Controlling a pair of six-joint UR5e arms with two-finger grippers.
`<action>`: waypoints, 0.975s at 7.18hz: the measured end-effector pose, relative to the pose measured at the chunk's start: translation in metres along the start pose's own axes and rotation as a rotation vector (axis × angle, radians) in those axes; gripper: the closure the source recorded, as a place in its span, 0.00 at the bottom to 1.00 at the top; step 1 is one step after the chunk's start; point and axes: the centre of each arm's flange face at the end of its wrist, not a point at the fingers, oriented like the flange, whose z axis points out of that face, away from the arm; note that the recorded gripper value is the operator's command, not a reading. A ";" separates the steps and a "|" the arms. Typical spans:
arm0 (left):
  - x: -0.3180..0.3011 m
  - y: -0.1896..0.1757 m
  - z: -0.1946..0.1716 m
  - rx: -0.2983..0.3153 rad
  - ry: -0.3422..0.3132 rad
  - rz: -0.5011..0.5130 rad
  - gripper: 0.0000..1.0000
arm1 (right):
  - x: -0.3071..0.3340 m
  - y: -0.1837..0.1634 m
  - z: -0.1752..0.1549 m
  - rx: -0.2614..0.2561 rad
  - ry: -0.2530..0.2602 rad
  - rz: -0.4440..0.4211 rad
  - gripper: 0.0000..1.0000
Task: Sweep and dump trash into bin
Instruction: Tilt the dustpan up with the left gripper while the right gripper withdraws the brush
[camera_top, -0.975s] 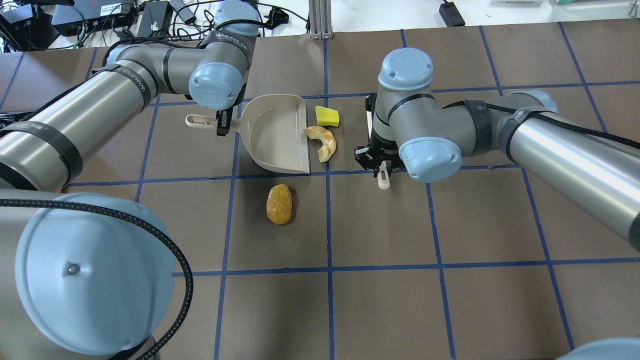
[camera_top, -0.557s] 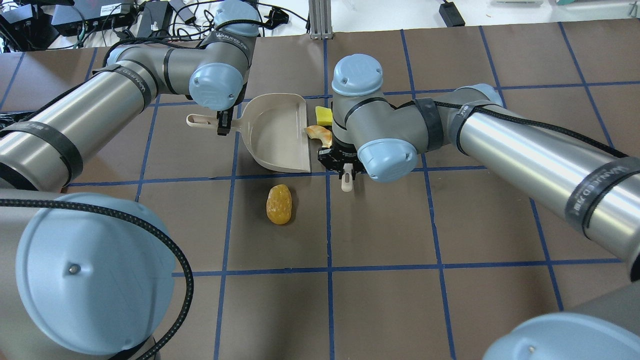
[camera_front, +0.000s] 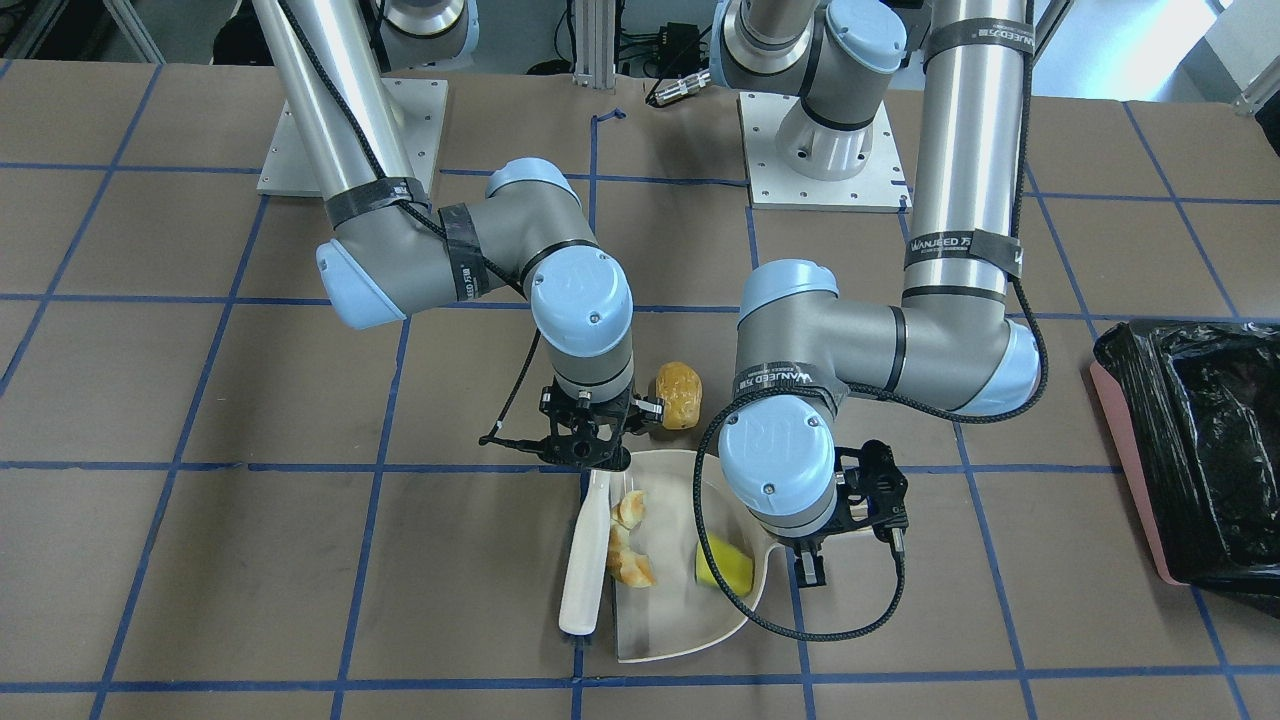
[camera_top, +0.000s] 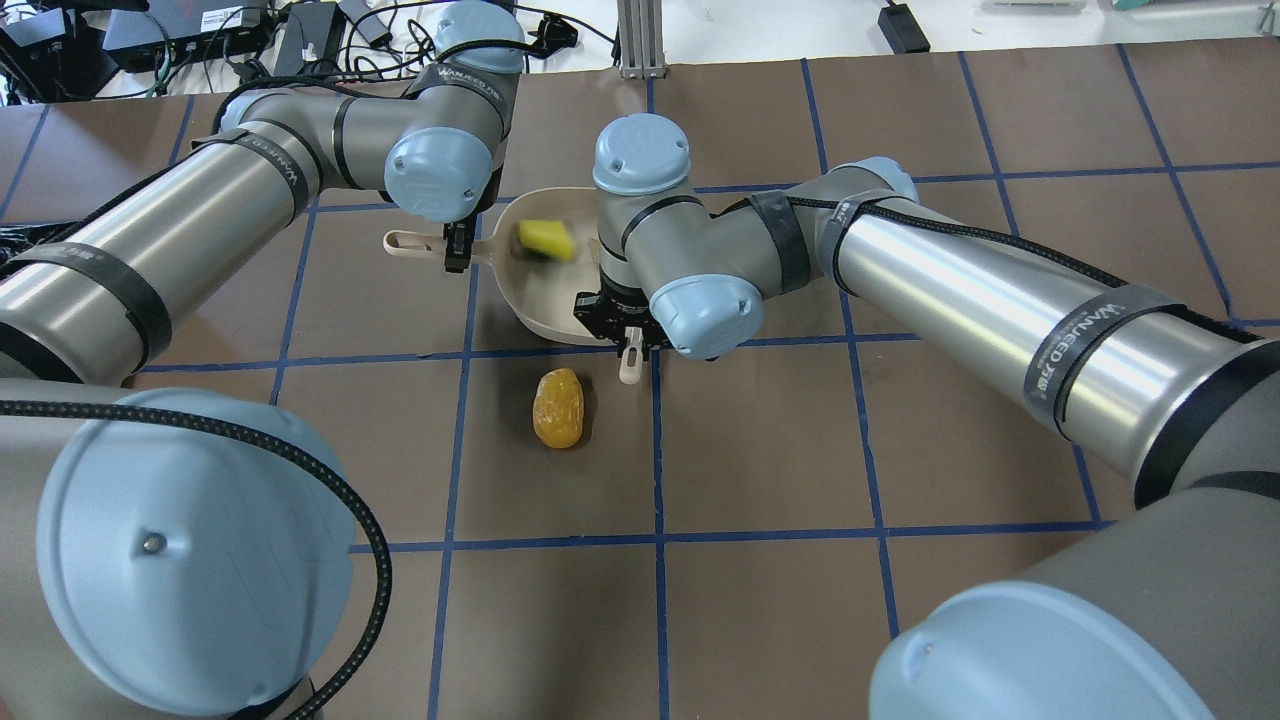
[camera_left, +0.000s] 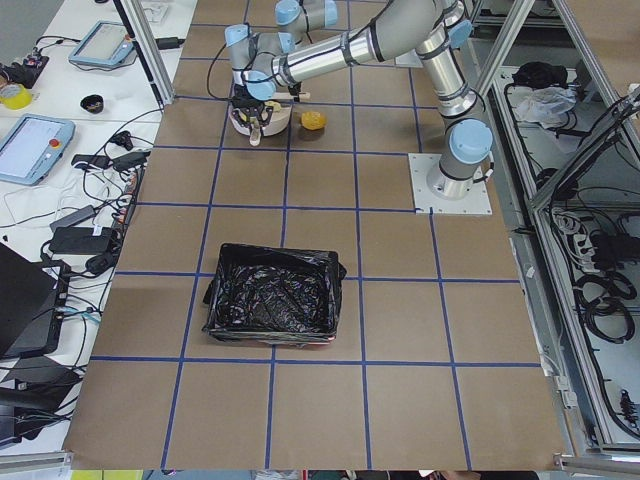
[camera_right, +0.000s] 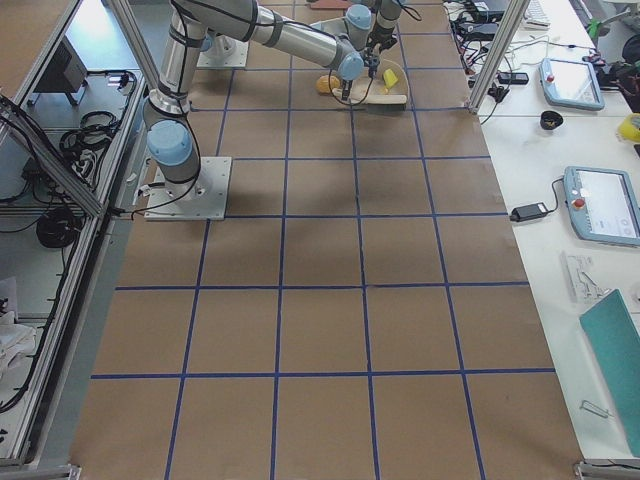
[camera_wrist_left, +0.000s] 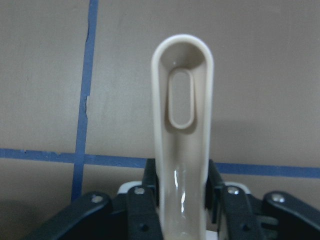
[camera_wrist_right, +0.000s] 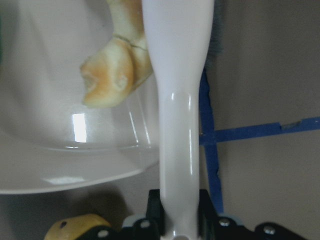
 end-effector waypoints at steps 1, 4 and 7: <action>0.000 0.003 -0.001 -0.010 0.007 0.003 1.00 | -0.008 0.006 0.000 -0.004 -0.006 0.012 1.00; 0.005 0.011 0.000 -0.112 0.062 0.054 1.00 | -0.020 0.018 -0.008 -0.012 -0.016 0.033 1.00; 0.015 -0.009 0.014 -0.226 0.082 0.112 1.00 | -0.002 0.016 -0.045 -0.012 0.080 -0.005 1.00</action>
